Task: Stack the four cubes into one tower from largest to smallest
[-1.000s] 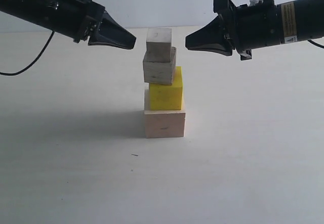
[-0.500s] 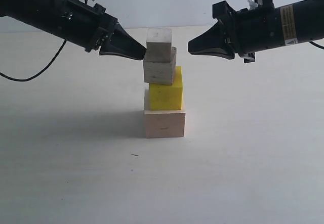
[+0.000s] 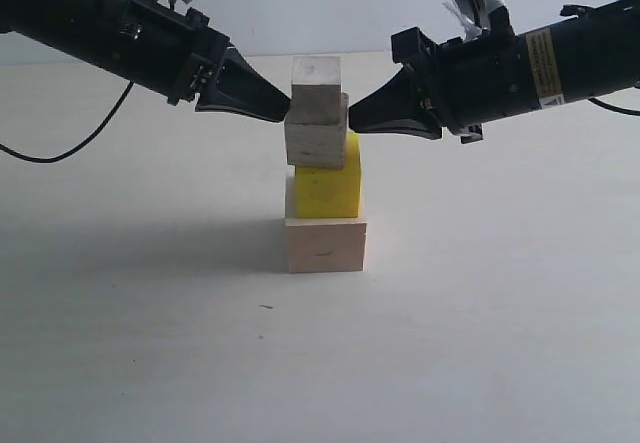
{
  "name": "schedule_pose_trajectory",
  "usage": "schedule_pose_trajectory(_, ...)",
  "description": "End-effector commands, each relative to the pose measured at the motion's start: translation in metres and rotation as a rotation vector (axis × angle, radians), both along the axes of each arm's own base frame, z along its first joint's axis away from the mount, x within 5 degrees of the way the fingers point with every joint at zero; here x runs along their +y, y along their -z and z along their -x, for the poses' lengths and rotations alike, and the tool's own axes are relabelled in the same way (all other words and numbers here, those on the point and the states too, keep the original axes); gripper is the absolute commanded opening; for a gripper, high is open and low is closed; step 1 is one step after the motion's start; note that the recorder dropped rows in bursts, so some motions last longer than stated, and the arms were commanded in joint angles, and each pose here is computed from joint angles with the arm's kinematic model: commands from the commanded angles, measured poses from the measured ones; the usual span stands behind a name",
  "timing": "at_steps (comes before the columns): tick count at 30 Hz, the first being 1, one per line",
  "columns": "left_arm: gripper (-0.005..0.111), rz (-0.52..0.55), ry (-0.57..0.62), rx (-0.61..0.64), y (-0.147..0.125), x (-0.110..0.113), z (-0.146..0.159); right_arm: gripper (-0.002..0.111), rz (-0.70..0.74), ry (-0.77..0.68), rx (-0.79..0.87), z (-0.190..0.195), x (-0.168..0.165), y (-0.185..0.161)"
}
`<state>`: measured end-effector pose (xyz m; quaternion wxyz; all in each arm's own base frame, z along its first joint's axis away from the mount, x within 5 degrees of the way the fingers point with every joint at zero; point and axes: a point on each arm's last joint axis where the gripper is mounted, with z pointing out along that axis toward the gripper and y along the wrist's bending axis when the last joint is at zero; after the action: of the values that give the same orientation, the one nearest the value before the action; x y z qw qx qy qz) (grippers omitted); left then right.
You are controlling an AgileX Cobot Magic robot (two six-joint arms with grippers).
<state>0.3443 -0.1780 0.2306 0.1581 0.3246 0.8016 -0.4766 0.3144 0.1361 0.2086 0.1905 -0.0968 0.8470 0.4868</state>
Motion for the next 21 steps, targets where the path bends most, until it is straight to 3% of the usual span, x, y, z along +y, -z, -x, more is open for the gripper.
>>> schedule_pose_trajectory(1,0.0,0.016,0.018,0.02,-0.0007,-0.0022,0.0023,0.0,0.006,0.007,-0.008,0.0,0.0003,-0.0006)
schedule_pose_trajectory(21,0.0,0.026,0.044,0.036,-0.0016,-0.0024,0.0051,0.0,0.012,0.018,-0.025,-0.0016,-0.0002,-0.0005)
